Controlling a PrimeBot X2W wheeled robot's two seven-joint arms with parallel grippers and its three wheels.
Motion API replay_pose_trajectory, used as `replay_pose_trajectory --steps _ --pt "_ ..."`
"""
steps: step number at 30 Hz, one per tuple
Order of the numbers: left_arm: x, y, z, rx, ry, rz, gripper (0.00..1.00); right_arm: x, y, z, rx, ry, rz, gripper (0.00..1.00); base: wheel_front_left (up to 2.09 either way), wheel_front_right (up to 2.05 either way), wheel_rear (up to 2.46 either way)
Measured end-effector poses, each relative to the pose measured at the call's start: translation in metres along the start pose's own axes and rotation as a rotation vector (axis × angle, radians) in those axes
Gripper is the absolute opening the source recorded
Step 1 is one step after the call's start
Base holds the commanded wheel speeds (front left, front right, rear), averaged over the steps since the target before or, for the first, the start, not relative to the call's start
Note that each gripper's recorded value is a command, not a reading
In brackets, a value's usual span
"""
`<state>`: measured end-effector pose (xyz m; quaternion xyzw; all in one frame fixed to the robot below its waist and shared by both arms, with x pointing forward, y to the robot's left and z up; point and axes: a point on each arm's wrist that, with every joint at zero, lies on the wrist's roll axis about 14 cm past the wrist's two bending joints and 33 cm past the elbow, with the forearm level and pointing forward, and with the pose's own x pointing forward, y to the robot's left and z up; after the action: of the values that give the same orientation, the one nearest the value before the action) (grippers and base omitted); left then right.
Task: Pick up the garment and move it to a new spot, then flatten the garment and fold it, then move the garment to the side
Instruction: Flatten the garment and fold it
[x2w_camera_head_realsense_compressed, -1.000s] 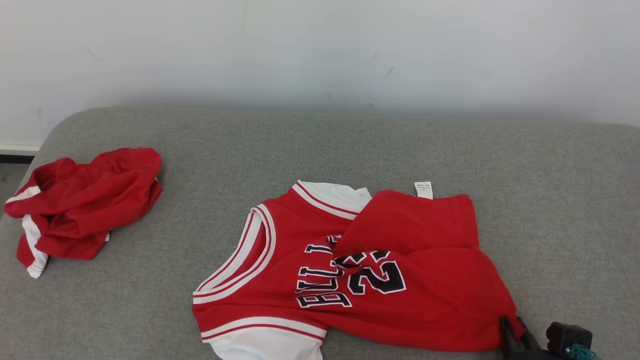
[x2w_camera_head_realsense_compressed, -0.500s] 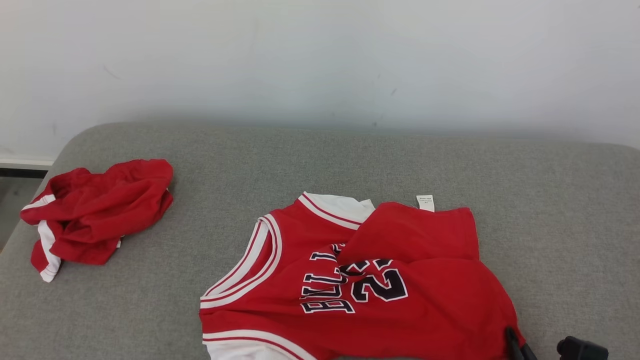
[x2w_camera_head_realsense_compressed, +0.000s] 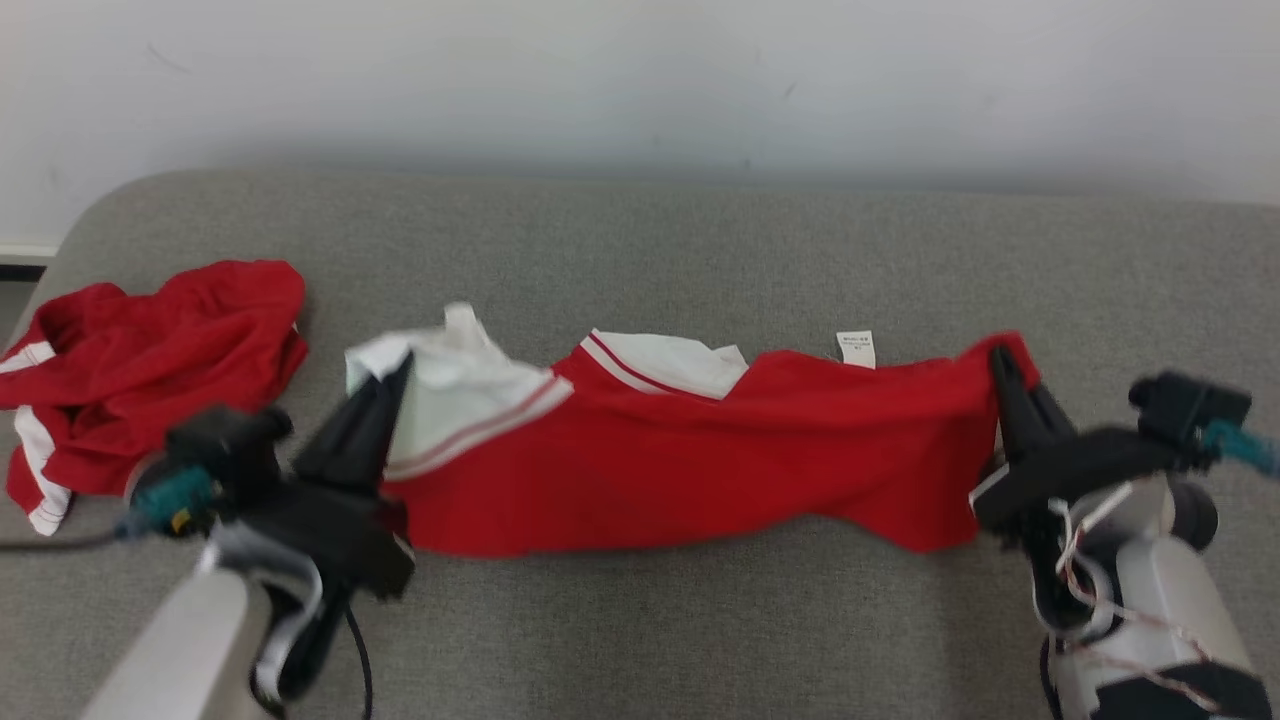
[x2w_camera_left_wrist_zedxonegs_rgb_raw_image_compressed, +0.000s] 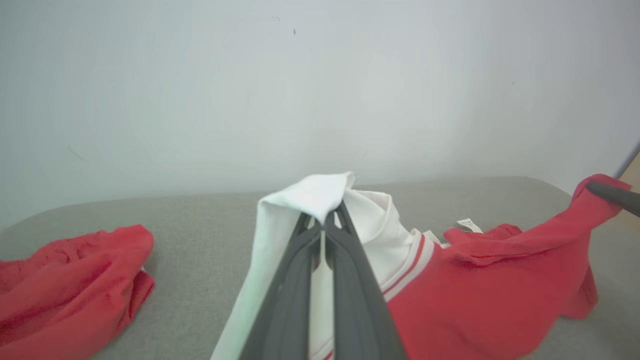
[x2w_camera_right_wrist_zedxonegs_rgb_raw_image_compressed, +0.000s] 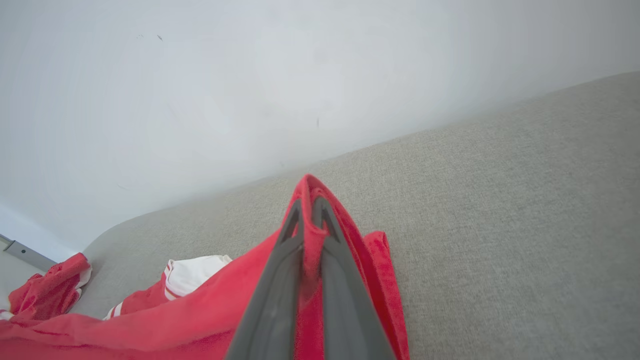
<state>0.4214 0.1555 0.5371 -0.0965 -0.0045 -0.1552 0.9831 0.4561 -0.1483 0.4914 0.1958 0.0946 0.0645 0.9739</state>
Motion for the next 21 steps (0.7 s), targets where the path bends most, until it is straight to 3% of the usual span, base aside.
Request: replay_pose_trajectory --steps 4,9,15,21 --pt "0.052 0.016 0.052 0.094 -0.055 -0.035 0.0 0.048 0.022 0.042 -0.028 -0.045 0.061 0.0 0.0 0.0 0.0" --pt "0.128 0.032 0.118 0.109 -0.125 -0.06 0.0 0.119 0.041 0.1 -0.007 -0.093 0.101 0.0 0.0 0.0 0.0" --pt "0.193 0.048 0.156 0.184 -0.139 -0.053 0.0 0.179 0.047 0.152 0.05 -0.165 0.099 0.0 0.0 0.0 0.0" --pt "0.241 0.058 0.195 0.234 -0.202 -0.036 0.0 0.215 0.041 0.199 0.061 -0.278 0.065 0.0 0.0 0.0 0.0"
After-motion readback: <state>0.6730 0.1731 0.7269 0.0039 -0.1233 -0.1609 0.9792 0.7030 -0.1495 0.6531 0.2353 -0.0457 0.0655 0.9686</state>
